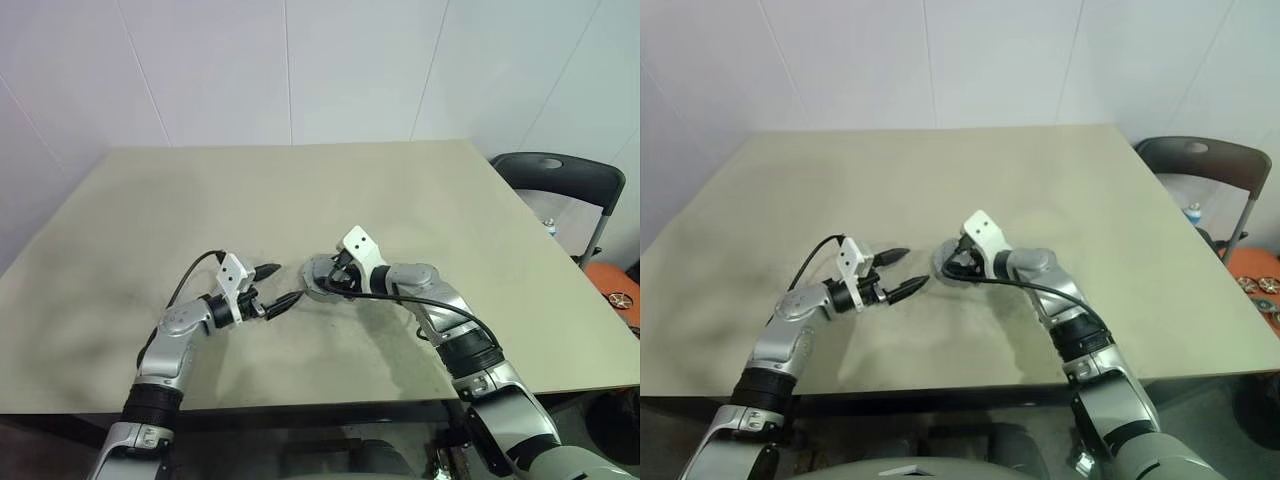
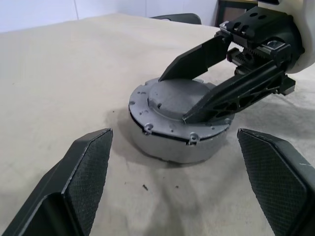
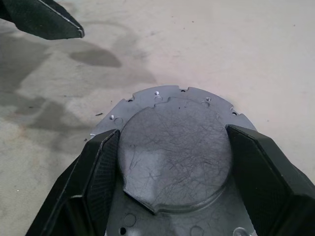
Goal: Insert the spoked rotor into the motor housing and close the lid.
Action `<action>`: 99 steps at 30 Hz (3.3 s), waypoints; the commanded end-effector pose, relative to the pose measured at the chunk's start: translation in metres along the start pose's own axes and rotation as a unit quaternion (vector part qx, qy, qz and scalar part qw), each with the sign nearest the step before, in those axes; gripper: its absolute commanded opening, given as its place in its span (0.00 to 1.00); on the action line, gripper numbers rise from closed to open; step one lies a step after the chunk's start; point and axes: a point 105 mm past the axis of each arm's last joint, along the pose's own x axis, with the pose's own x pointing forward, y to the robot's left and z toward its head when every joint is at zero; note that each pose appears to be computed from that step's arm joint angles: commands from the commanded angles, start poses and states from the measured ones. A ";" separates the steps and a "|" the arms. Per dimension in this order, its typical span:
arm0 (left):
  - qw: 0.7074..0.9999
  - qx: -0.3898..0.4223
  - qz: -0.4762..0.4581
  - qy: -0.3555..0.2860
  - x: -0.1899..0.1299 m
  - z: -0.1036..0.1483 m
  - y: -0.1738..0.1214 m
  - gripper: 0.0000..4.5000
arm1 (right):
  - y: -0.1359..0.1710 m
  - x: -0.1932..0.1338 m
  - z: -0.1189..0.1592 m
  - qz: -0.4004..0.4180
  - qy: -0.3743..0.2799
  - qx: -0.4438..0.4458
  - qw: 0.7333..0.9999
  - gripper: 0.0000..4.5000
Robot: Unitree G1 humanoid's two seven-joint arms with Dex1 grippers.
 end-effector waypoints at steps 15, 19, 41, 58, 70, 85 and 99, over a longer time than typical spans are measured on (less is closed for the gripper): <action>1.000 0.017 -0.003 -0.010 -0.001 0.008 -0.001 0.96 | -0.020 -0.004 -0.023 -0.058 0.045 0.041 0.996 0.67; 1.000 0.016 -0.004 -0.010 0.000 0.008 -0.001 0.96 | -0.019 -0.005 -0.032 -0.054 0.068 0.031 0.996 0.67; 1.000 0.017 -0.021 -0.015 0.011 0.011 -0.006 0.96 | 0.005 -0.013 -0.052 0.020 0.099 0.087 0.991 0.67; 1.000 0.020 -0.019 -0.012 0.010 0.010 -0.005 0.96 | 0.026 -0.020 -0.085 0.082 0.151 0.102 0.980 0.67; 1.000 0.024 -0.013 -0.014 0.012 0.011 -0.003 0.96 | -0.001 -0.019 -0.105 0.012 0.152 0.111 0.982 0.67; 0.999 0.030 -0.018 -0.019 0.019 0.014 -0.004 0.96 | 0.005 -0.020 -0.113 0.027 0.165 0.100 0.981 0.85; 0.999 0.025 -0.017 -0.020 0.020 0.012 -0.005 0.96 | 0.001 -0.018 -0.046 0.074 0.011 0.184 0.980 1.00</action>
